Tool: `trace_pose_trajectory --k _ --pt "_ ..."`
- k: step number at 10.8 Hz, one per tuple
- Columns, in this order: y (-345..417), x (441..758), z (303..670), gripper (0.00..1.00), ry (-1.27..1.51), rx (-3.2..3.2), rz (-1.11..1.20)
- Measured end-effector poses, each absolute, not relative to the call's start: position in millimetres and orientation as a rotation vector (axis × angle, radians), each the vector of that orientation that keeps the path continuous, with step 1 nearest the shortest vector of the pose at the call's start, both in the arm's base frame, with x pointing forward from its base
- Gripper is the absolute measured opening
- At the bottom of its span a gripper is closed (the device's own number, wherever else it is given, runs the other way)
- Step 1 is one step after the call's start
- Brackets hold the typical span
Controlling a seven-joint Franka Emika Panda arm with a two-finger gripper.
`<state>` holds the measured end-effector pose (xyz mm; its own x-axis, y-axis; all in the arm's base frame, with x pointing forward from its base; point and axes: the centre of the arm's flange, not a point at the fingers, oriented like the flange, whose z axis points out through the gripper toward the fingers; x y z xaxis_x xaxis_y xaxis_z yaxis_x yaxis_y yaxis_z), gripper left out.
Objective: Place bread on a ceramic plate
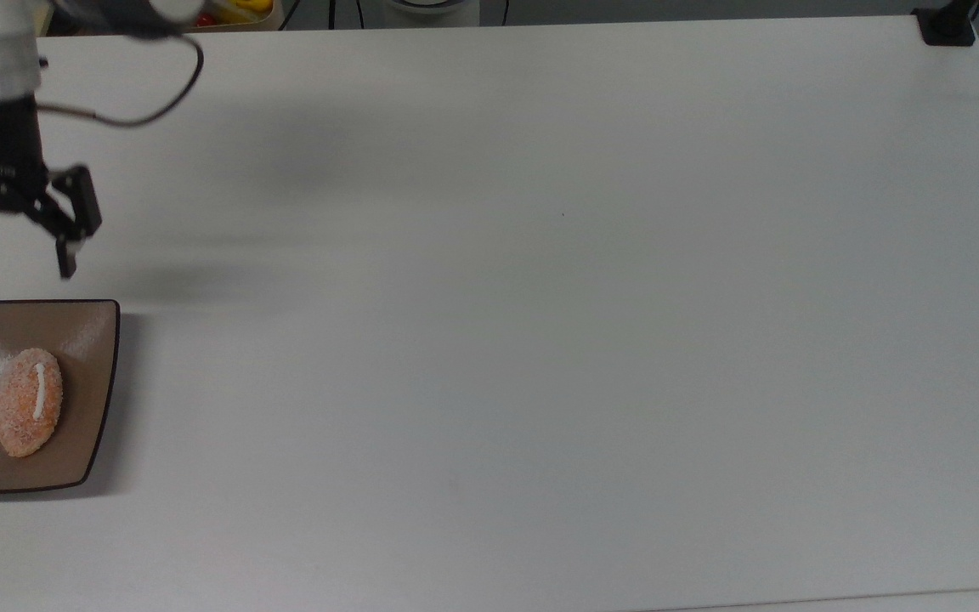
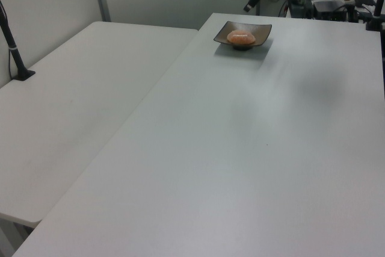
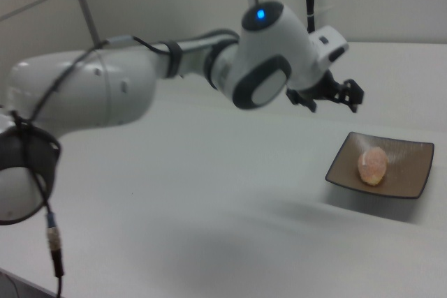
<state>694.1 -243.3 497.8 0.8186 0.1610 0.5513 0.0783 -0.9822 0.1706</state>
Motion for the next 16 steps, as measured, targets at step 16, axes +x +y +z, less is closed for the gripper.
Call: trace_pose_trajectory --k 16 --pt "35 552 624 1.0 -0.061 3.164 0.014"
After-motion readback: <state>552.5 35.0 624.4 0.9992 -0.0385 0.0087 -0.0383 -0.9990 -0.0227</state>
